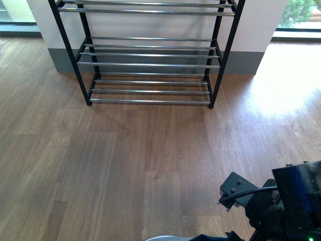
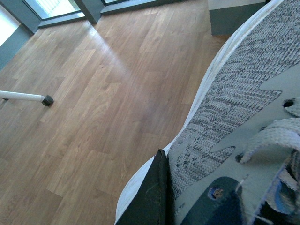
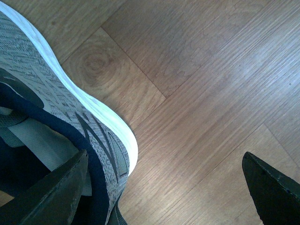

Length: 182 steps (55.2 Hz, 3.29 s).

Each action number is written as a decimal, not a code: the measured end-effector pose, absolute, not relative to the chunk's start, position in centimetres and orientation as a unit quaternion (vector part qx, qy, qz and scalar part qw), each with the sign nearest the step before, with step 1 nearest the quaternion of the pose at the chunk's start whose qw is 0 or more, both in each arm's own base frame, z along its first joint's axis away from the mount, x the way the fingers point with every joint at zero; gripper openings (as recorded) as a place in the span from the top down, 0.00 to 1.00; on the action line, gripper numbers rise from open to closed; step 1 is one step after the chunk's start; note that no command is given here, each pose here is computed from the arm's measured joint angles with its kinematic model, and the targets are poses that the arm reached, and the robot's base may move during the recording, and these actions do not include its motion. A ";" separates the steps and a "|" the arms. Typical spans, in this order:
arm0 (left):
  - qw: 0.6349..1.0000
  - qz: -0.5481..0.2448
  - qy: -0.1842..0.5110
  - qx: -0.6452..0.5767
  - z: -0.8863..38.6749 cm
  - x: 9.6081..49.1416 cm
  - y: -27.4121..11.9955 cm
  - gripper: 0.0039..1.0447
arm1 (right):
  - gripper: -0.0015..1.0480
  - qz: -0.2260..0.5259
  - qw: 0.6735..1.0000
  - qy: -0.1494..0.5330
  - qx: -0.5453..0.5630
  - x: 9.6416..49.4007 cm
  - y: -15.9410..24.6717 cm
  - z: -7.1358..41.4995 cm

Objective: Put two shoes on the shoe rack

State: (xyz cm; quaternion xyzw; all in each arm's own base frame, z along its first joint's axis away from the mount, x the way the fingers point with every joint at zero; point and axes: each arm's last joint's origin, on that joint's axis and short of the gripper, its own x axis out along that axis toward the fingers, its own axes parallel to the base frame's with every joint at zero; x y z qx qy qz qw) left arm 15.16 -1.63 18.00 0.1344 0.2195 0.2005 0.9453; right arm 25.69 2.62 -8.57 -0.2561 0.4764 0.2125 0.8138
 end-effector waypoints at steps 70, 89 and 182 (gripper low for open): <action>0.945 0.201 0.219 0.134 18.0 15.2 -1.6 0.99 | 0.92 0.142 0.796 0.567 -0.157 27.5 0.8 -15.0; 0.945 0.200 0.219 0.134 18.0 15.2 -1.6 0.99 | 0.93 0.049 0.830 0.515 -0.208 30.3 -3.9 -8.3; 0.945 0.201 0.219 0.134 18.0 15.2 -1.6 0.99 | 0.94 0.034 0.989 0.077 -0.120 11.6 -2.6 15.7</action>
